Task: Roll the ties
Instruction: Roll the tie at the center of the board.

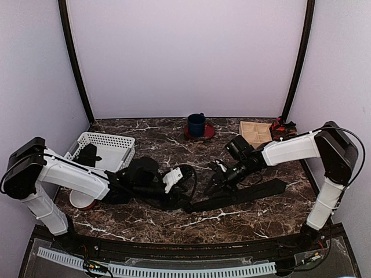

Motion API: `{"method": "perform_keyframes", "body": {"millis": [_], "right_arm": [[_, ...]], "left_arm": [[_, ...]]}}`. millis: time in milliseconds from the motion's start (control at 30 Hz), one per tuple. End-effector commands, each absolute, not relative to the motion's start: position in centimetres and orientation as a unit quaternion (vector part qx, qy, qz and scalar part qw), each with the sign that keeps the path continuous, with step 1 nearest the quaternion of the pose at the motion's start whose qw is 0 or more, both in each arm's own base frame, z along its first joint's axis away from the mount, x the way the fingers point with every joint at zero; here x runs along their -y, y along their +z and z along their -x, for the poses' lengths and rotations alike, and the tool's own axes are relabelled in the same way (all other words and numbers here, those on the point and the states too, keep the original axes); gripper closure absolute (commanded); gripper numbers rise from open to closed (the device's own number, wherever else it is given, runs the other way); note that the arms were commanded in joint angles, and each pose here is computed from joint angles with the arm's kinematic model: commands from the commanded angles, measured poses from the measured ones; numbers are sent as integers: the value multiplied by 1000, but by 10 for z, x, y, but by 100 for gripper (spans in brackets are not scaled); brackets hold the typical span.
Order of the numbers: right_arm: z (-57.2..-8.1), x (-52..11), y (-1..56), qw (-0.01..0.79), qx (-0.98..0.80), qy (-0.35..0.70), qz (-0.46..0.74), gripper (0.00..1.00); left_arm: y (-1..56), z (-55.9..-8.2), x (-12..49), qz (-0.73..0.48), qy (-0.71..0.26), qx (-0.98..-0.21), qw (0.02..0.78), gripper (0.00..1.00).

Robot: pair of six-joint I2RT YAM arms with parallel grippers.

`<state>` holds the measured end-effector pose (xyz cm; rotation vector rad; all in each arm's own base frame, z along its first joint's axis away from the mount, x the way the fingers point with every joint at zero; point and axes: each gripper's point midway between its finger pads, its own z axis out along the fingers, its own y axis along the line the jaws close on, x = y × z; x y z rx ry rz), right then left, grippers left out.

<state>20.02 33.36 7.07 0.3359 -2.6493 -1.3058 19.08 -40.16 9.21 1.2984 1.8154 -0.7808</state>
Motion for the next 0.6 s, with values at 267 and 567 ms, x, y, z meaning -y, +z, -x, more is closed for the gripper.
{"method": "perform_keyframes", "body": {"millis": [267,567], "right_arm": [[-186,-346,40,110,898,-406,-132,90],[-180,-333,10,129,915,-359,-130,92]], "left_arm": [[42,-163,360,-492,-299,-752,320,64],[41,-173,389,-502,-316,-738,322,65]]}}
